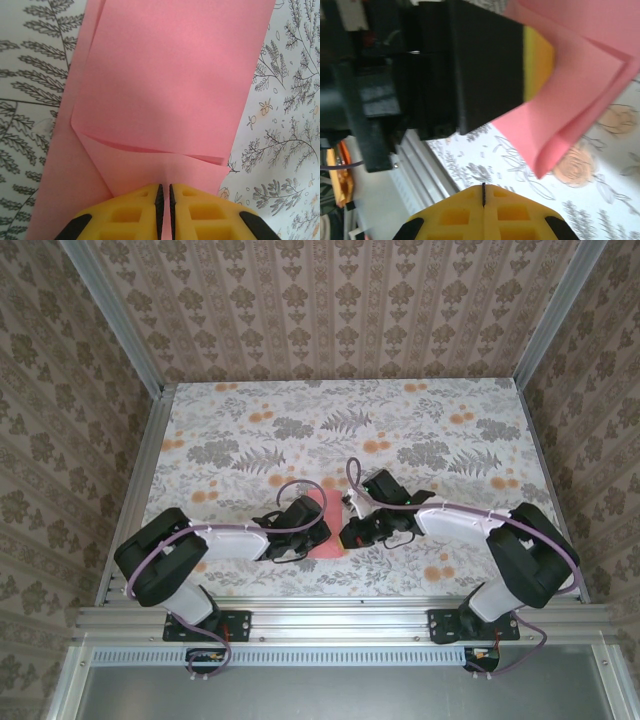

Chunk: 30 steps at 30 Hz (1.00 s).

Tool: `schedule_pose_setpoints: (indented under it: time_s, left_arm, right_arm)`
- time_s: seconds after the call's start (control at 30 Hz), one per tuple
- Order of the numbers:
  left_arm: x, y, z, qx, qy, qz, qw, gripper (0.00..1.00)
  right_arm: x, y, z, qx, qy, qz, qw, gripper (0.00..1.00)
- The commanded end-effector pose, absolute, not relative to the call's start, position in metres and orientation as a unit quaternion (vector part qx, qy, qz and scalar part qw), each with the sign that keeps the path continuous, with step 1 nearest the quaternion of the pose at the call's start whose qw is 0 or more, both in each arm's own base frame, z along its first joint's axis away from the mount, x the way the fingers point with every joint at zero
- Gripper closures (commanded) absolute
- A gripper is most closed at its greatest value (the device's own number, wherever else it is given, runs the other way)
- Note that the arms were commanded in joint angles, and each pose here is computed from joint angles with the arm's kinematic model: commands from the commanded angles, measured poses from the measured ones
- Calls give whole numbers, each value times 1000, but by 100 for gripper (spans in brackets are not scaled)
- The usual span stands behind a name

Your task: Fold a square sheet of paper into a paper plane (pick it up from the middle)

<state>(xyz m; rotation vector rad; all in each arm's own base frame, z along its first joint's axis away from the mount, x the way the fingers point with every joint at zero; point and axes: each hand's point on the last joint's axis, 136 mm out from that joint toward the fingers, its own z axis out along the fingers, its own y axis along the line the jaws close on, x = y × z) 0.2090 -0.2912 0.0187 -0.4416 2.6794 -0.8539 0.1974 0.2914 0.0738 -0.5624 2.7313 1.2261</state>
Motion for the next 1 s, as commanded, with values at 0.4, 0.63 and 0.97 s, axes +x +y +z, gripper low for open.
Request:
schedule_pose_setpoints:
  time_s: [0.4,0.63,0.97]
  left_arm:
    - [199,-282,0,-147,948,-253,126,84]
    - [199,-281,-1,-146,948,-253,126,84]
    - [199,-279,-3,-147,949,-251,124,84]
  right_arm:
    - [208,310,45,-148,913,381,8,97]
    - [210,298,25,-140,933,332,-8,96]
    - [204,275,0,-129,949,284,-35,96]
